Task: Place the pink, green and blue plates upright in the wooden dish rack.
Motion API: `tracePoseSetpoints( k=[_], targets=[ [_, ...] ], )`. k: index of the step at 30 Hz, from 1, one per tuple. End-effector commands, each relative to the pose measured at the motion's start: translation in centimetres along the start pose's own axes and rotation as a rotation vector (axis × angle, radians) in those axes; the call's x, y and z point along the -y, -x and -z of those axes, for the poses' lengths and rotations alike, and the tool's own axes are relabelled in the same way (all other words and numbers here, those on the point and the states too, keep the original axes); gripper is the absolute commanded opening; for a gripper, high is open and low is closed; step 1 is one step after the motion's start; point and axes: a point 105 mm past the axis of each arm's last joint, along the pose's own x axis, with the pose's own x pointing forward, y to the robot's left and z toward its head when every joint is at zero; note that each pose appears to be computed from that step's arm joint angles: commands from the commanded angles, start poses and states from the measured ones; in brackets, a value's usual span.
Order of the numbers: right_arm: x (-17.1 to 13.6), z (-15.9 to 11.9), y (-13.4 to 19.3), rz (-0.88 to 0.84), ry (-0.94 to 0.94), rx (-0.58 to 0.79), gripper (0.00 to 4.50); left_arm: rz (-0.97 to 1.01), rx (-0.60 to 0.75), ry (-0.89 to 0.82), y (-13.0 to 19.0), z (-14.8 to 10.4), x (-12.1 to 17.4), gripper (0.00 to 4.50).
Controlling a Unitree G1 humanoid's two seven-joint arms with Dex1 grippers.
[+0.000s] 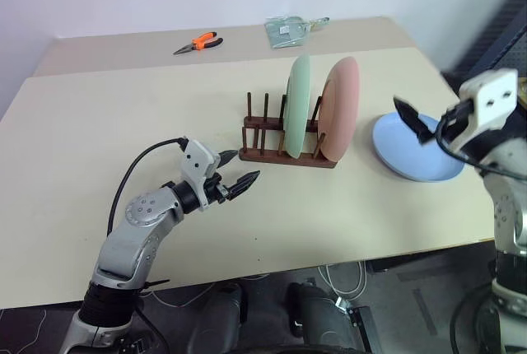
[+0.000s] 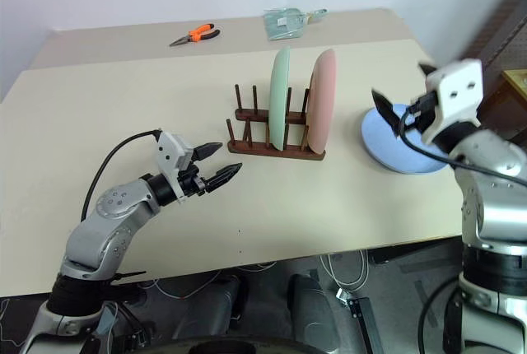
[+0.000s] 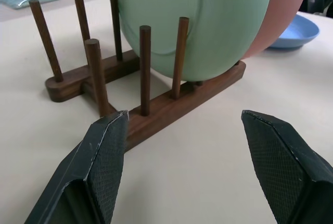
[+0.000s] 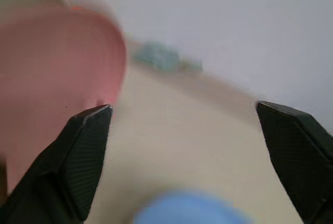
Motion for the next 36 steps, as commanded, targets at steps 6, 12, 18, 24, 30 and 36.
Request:
tracePoseSetpoints(
  k=[6, 12, 18, 24, 30, 36],
  targets=[
    [-3.9, 7.4, -0.1, -0.081, 0.087, -0.274, 4.49, 0.029, 0.023, -0.027, -0.1, -0.7, 0.9, 3.58],
    [-3.2, 10.4, -0.6, -0.042, 0.181, -0.389, 2.6, 0.028, 0.017, -0.028, -0.2, -0.5, 1.1, 3.58],
    [-2.6, 10.4, -1.2, -0.01, 0.225, -0.383, 0.04, 0.029, 0.017, -0.028, -0.3, -0.4, 1.3, 3.58],
    [-0.7, 3.8, -2.8, 0.13, 0.3, -0.122, 0.04, -0.016, 0.022, -0.051, -0.2, -0.4, 0.3, 3.58],
    [-0.1, -11.0, -2.3, 0.173, 0.134, 0.413, 0.04, -0.209, 0.033, -0.11, 1.5, -0.4, -4.1, 3.58],
    [-5.6, -20.0, -0.6, -0.205, -0.222, 0.7, 0.04, -0.331, 0.026, -0.169, 3.1, -0.2, -7.2, 3.58]
  ],
)
